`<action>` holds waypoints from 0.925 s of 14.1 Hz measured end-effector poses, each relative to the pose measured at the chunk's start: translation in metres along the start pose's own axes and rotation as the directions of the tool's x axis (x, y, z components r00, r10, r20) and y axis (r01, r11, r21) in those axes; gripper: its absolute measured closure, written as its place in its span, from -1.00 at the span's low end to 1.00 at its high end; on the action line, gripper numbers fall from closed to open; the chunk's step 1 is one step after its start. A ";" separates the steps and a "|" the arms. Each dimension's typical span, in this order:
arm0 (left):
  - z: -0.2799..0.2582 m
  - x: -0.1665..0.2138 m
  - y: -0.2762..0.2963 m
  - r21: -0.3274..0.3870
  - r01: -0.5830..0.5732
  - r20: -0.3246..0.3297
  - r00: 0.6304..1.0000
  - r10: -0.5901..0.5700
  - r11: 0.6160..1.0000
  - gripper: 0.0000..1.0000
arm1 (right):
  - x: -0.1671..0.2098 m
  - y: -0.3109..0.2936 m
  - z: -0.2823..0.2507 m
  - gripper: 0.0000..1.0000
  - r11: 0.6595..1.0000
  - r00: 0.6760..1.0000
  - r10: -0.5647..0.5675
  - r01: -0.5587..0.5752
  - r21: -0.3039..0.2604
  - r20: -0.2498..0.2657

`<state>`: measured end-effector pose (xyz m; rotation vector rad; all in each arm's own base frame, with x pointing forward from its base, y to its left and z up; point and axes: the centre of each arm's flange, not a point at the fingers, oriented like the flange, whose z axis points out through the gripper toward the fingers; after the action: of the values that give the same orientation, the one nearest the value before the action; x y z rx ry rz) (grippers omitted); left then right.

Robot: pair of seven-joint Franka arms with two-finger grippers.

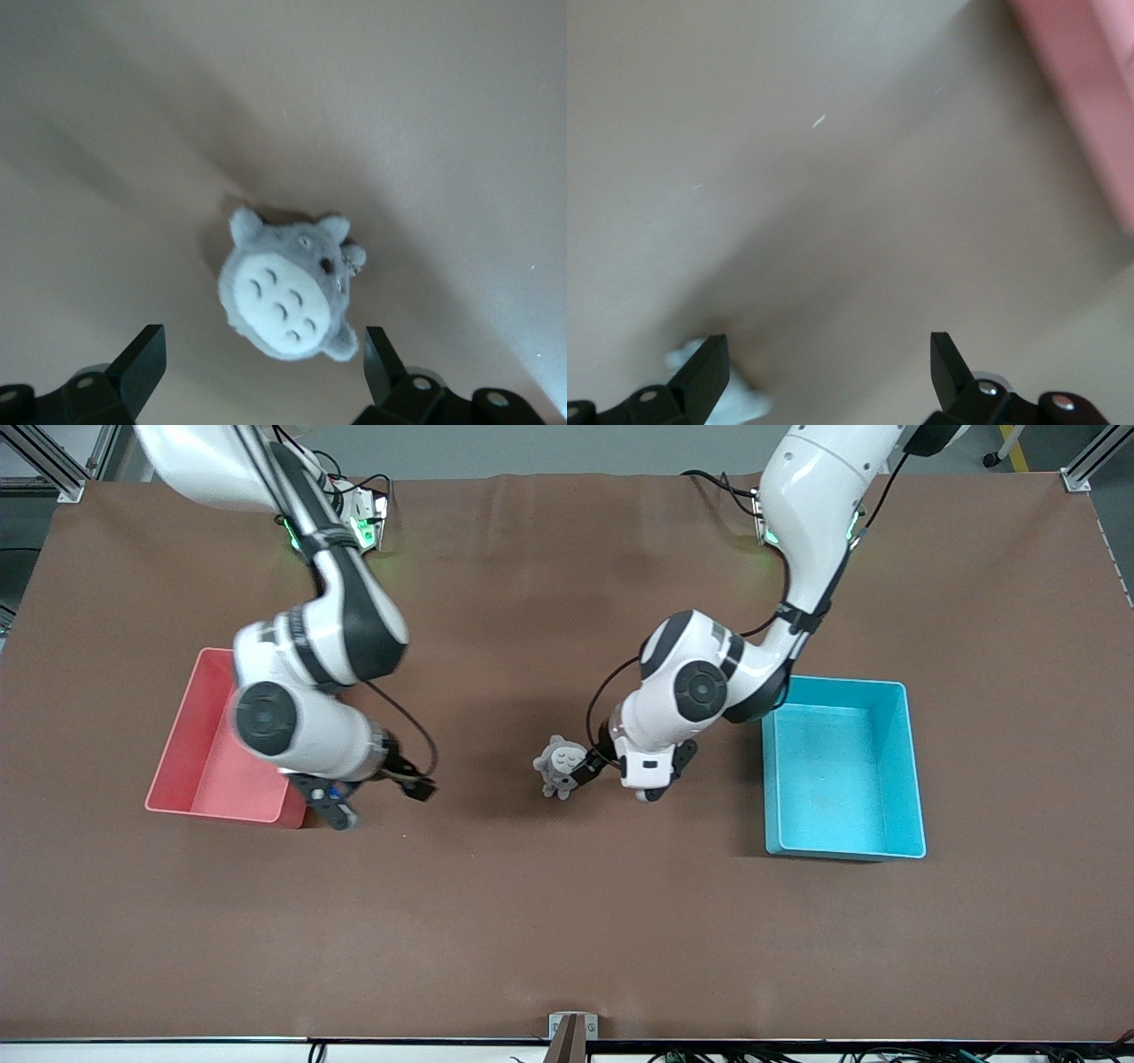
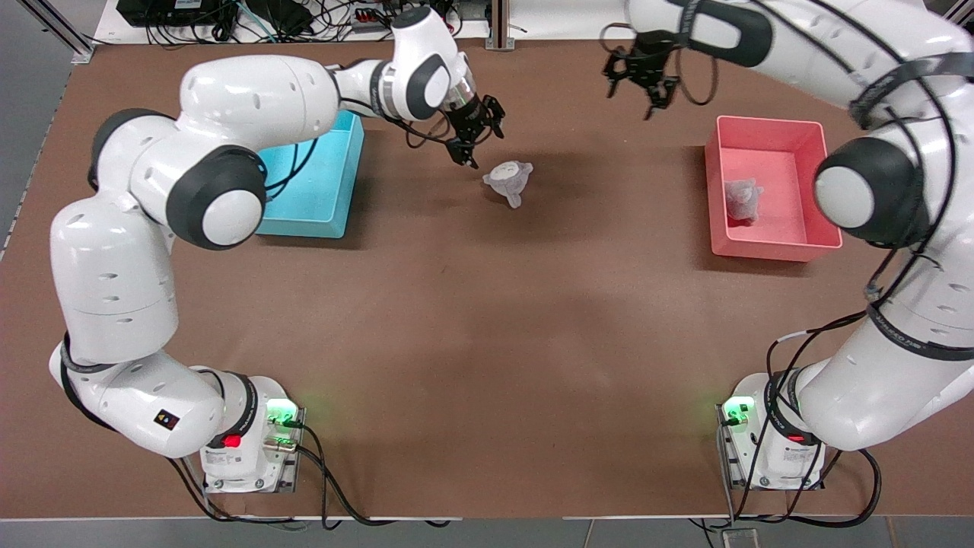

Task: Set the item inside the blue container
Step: 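Grasp the plush with the left gripper while the right gripper releases it, then carry the plush toward the blue box while the right gripper grasps another plush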

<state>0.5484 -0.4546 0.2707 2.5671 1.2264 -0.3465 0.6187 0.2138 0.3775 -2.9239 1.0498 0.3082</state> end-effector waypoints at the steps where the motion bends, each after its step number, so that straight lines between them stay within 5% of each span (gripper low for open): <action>1: 0.009 -0.007 0.003 -0.005 0.031 0.000 1.000 -0.031 1.000 -0.96 | 0.020 0.031 -0.005 -1.00 0.999 0.999 -0.049 0.049 -0.015 -0.002; 8: 0.056 -0.011 0.005 -0.033 0.138 -0.006 0.990 -0.139 0.990 -0.96 | 0.149 0.251 -0.001 -1.00 0.970 0.966 -0.242 0.241 0.017 0.090; 10: 0.068 -0.013 0.004 -0.047 0.137 -0.010 0.990 -0.138 0.989 -0.90 | 0.157 0.281 0.020 -1.00 0.975 0.967 -0.222 0.221 0.021 0.124; 13: 0.088 -0.011 -0.001 -0.050 0.136 -0.017 0.990 -0.137 0.989 -0.69 | 0.149 0.283 0.056 -1.00 0.975 0.969 -0.223 0.222 0.023 0.103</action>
<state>0.5328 -0.4922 0.1916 2.4583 1.4050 -0.3151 0.5425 -0.0943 0.3078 -2.9402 0.6995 0.4401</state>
